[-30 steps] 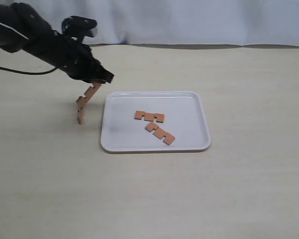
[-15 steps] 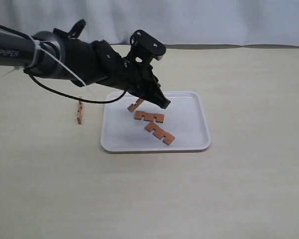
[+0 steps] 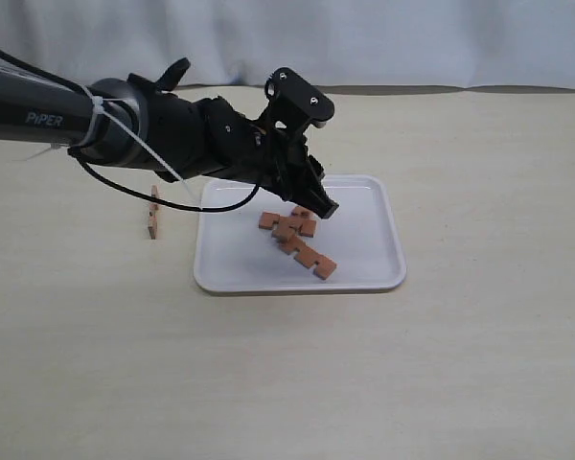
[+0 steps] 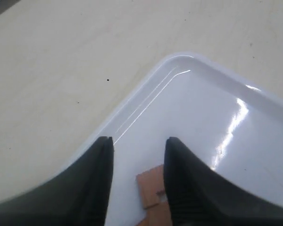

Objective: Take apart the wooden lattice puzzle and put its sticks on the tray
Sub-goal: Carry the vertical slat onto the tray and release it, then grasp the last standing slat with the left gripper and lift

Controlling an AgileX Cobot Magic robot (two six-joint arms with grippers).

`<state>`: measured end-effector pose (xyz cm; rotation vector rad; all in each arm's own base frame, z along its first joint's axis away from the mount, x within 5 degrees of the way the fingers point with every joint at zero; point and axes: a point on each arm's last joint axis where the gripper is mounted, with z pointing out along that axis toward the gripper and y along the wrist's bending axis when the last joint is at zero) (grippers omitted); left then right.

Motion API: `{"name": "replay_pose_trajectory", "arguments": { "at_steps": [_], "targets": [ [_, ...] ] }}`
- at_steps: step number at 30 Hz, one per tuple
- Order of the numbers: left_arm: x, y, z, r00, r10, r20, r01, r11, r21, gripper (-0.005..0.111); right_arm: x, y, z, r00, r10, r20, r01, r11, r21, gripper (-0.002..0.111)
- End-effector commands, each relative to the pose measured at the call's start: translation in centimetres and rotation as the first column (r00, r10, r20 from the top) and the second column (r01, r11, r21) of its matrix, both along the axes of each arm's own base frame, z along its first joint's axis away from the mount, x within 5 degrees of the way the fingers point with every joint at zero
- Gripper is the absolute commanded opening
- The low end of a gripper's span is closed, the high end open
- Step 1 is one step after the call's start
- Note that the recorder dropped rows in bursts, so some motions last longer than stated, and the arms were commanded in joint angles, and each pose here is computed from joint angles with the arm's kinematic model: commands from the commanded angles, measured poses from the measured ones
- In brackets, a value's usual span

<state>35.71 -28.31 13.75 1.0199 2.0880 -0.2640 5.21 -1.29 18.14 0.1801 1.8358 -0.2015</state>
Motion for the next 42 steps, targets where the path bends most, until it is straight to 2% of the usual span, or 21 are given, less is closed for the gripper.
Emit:
{"name": "replay_pose_trajectory", "arguments": {
  "at_steps": [1, 4, 8, 12, 14, 17, 21, 24, 27, 33, 37, 39, 42],
  "targets": [
    [0.3, 0.7, 2.1, 1.0, 0.019, -0.012, -0.019, 0.999, -0.044, 0.035, 0.0, 0.0, 0.1, 1.0, -0.004, 0.014, 0.004, 1.0, -0.004, 0.004],
    [1.1, 2.5, 4.2, 0.996, 0.082, -0.039, -0.086, 0.991, -0.101, 0.029, 0.0, 0.0, 0.1, 1.0, -0.004, 0.014, 0.004, 1.0, -0.004, 0.004],
    [2.6, 6.8, 6.2, 0.983, 0.148, -0.109, -0.161, 0.978, -0.13, 0.019, 0.0, 0.0, 0.1, 1.0, -0.004, 0.014, 0.004, 1.0, -0.004, 0.004],
    [3.9, 11.3, 6.1, 0.925, 0.263, -0.272, -0.313, 0.936, -0.16, 0.019, 0.0, 0.0, 0.1, 1.0, -0.004, 0.014, 0.004, 1.0, -0.004, 0.004],
    [4.3, 13.4, 5.8, 0.899, 0.288, -0.331, -0.35, 0.925, -0.146, 0.019, 0.0, 0.0, 0.1, 1.0, -0.004, 0.014, 0.004, 1.0, -0.004, 0.004],
    [4.6, 15.3, 5.3, 0.873, 0.301, -0.384, -0.374, 0.918, -0.13, 0.019, 0.0, 0.0, 0.1, 1.0, -0.004, 0.014, 0.004, 1.0, -0.004, 0.004],
    [4.8, 16.1, 3.9, 0.857, 0.307, -0.414, -0.369, 0.926, -0.078, 0.019, 0.0, 0.0, 0.1, 1.0, -0.004, 0.014, 0.004, 1.0, -0.004, 0.004],
    [4.9, 16.5, 2.2, 0.818, 0.357, -0.452, -0.408, 0.913, -0.018, 0.019, 0.0, 0.0, 0.1, 1.0, -0.004, 0.014, 0.004, 1.0, -0.004, 0.004],
    [4.8, 16.9, 1.0, 0.802, 0.388, -0.454, -0.409, 0.911, 0.056, 0.019, 0.0, 0.0, 0.1, 1.0, -0.004, 0.014, 0.004, 1.0, -0.004, 0.004],
    [5.0, 17.6, 0.6, 0.795, 0.441, -0.416, -0.43, 0.894, 0.124, 0.019, 0.0, 0.0, 0.1, 1.0, -0.004, 0.014, 0.004, 1.0, -0.004, 0.004],
    [5.0, 17.6, -0.6, 0.782, 0.444, -0.437, -0.426, 0.893, 0.143, 0.033, 0.0, 0.0, 0.1, 1.0, -0.004, 0.014, 0.004, 1.0, -0.004, 0.004],
    [5.0, 17.6, -1.4, 0.761, 0.456, -0.462, -0.441, 0.885, 0.148, 0.039, 0.0, 0.0, 0.1, 1.0, -0.004, 0.014, 0.004, 1.0, -0.004, 0.004],
    [5.0, 17.4, -2.0, 0.736, 0.467, -0.49, -0.466, 0.875, 0.133, 0.042, 0.0, 0.0, 0.1, 1.0, -0.004, 0.014, 0.004, 1.0, -0.004, 0.004]
  ]
}}
